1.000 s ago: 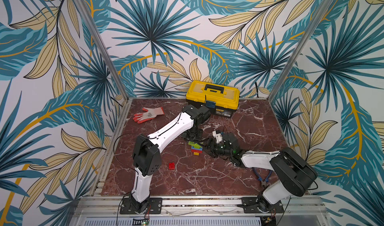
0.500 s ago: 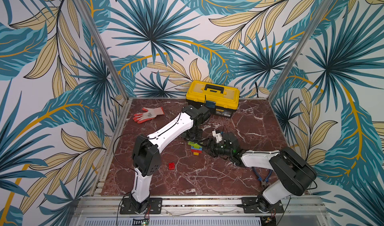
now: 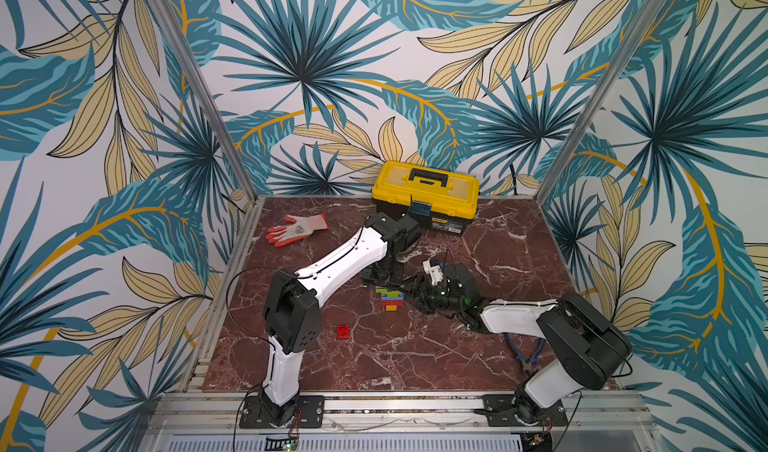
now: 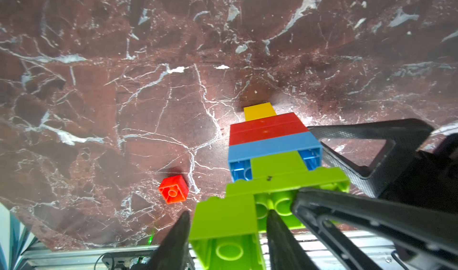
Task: Assemble a carrot with lego
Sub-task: Assemble the lego brick with the lego brick, then pick up the lego brick from the center of the board.
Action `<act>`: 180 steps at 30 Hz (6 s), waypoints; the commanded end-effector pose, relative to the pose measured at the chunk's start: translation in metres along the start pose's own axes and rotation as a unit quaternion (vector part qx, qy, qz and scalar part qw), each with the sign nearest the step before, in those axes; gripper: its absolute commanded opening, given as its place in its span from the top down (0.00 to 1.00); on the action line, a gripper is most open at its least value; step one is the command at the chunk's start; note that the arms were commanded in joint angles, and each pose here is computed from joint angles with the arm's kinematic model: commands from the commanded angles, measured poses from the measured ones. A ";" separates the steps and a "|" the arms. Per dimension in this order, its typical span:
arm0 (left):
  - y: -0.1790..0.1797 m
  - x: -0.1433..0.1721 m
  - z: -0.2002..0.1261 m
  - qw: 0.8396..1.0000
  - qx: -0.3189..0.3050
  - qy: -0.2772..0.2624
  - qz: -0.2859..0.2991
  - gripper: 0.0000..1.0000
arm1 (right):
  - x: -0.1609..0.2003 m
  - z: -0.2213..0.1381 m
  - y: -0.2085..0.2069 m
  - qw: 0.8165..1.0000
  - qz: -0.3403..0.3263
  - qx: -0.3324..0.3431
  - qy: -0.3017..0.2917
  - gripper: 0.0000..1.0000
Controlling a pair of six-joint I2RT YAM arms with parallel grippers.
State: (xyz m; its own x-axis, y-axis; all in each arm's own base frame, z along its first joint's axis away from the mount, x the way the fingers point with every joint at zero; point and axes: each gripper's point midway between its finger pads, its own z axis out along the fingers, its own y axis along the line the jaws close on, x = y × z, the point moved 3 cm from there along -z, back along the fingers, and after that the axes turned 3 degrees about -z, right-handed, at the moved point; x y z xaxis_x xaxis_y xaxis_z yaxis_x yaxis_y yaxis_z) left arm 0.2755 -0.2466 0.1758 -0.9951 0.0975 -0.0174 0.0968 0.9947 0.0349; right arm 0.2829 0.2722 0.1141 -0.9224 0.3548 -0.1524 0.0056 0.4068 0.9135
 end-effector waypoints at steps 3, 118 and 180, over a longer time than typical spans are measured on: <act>-0.021 0.013 0.015 0.999 0.025 0.034 0.015 0.33 | 0.036 -0.002 -0.073 0.986 0.074 0.140 0.049 0.27; 0.302 0.033 0.024 0.768 0.362 -0.243 -0.468 0.09 | 0.137 0.129 0.059 0.842 -0.266 0.453 0.122 0.34; 0.195 0.033 -0.061 0.771 0.489 -0.239 -0.331 0.09 | 0.005 -0.042 0.183 0.888 -0.327 0.293 0.133 0.75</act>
State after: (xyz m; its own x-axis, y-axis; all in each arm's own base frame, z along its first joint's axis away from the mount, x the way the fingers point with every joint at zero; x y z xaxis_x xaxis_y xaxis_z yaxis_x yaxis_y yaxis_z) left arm 0.2626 -0.0156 0.2237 -0.6679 -0.7399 -0.0801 -0.2746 0.3451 -0.8975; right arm 0.2585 0.3610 0.3142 -0.8388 -0.2224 -0.4969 -0.4342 0.8238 0.3644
